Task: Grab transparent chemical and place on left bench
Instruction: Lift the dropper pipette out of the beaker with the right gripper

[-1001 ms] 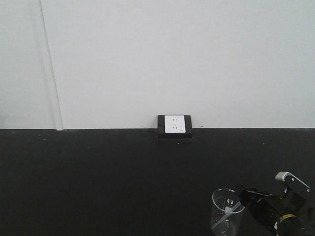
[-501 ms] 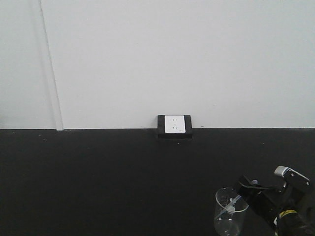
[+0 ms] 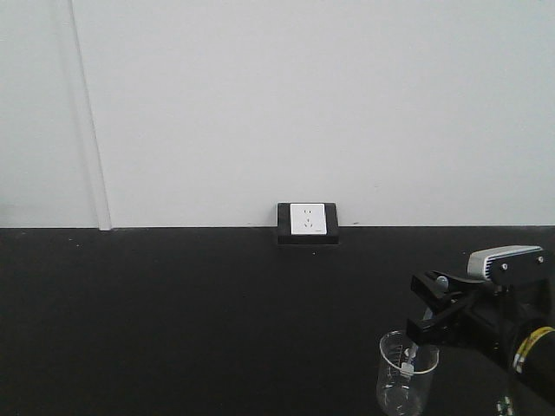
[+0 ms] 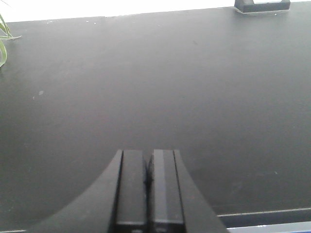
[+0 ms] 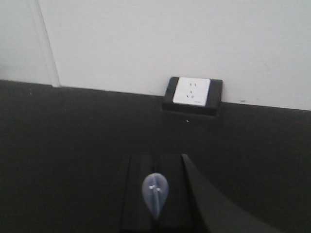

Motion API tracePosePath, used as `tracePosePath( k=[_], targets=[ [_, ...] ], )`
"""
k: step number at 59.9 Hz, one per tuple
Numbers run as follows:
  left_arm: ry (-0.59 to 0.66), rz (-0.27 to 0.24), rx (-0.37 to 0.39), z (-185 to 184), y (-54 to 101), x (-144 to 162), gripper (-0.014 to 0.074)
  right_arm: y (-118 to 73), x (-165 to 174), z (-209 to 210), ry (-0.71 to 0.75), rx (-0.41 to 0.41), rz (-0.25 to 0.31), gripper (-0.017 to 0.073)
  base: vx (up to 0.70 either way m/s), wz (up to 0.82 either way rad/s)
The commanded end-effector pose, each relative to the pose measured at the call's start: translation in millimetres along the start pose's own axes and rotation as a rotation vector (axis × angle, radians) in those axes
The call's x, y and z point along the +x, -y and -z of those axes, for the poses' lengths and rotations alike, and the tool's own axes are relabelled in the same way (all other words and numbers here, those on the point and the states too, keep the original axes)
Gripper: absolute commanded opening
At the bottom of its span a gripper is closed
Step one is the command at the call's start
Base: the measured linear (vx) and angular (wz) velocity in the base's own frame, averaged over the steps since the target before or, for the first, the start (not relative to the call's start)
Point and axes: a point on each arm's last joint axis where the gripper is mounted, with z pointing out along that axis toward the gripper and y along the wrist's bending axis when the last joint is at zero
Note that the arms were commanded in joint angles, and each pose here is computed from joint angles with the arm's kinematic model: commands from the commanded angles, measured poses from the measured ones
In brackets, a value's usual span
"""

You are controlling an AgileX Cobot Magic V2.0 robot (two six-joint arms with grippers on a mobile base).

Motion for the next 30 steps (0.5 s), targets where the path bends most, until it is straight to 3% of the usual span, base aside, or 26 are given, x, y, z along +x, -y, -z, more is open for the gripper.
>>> tracePosePath(
  k=[1,8,13,21,30],
  targets=[
    [0.081,0.009,-0.002,1.3,-0.1,-2.8,-0.0003,-2.3,-35.0,30.0,0.009,0.067,0.016,-0.0003,0.00,0.00],
    [0.081,0.009,-0.002,1.3,-0.1,-2.8,-0.0003,-3.8,-42.8,64.8,-0.045,0.159,0.040,-0.0003,0.00,0.00],
    [0.081,0.009,-0.002,1.3,-0.1,-2.8,-0.0003,-11.5,-42.5,91.8,-0.013,0.160,0.072,-0.0003,0.00,0.00],
    [0.081,0.009,-0.002,1.3,-0.1,-2.8,-0.0003,-22.1,-26.0,129.3,0.023,0.163,0.041,-0.0003,0.00,0.00],
    [0.081,0.009,-0.002,1.3,-0.1,-2.8,-0.0003,-31.7,-12.5,163.5,0.091,0.167,0.053,-0.0003,0.00,0.00]
  ],
)
